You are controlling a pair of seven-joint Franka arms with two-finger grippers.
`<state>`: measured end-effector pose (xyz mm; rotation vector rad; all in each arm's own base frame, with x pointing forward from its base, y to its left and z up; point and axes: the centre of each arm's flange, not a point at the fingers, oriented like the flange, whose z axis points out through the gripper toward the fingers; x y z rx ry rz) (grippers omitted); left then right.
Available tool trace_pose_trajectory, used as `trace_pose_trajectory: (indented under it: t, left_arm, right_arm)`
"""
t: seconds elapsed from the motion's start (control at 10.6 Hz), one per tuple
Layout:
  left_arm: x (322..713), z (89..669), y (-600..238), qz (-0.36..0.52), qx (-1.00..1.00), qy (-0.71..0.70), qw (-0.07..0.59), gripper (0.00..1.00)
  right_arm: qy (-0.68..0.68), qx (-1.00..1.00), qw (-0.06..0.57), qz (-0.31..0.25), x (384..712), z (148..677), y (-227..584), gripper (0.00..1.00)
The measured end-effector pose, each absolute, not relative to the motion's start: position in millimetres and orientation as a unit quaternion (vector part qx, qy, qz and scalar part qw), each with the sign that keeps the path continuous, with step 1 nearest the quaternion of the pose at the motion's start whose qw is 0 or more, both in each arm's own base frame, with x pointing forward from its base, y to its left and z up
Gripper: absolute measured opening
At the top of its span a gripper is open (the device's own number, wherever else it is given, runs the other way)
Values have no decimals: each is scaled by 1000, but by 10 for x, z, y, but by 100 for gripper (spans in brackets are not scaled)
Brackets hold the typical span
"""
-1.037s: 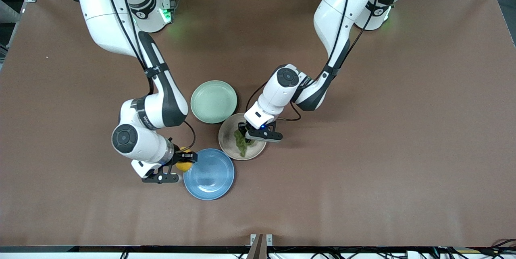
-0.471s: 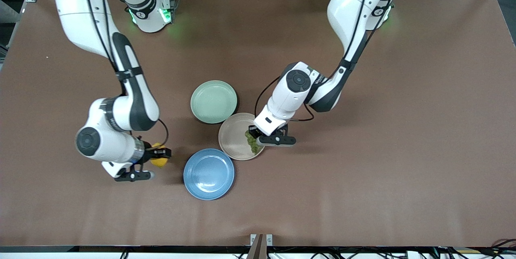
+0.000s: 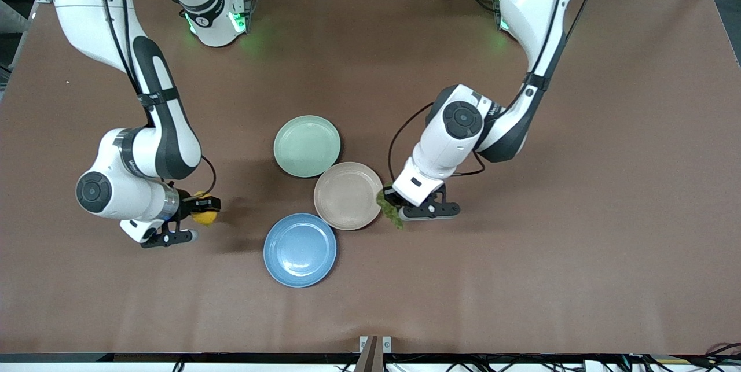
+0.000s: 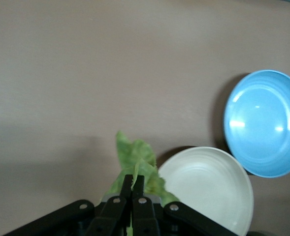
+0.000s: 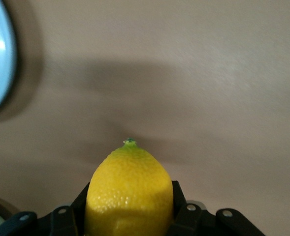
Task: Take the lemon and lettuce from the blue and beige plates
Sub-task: 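Lift the lettuce with the left gripper while the right gripper lifts the lemon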
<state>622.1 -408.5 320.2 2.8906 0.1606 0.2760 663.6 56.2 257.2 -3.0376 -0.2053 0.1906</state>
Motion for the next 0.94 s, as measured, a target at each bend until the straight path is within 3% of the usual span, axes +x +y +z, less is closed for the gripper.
trace_pose_trajectory:
  t: [0.38,0.94]
  left_arm:
    - [6448,3336,-3534,83,993,48,70,2]
    - [6670,3444,-2928,68,996,35,49,2]
  right_arm:
    - [-63,-994,21,85,6386,2463,158,64]
    - [-31,-998,10,50,5956,2182,-296,64]
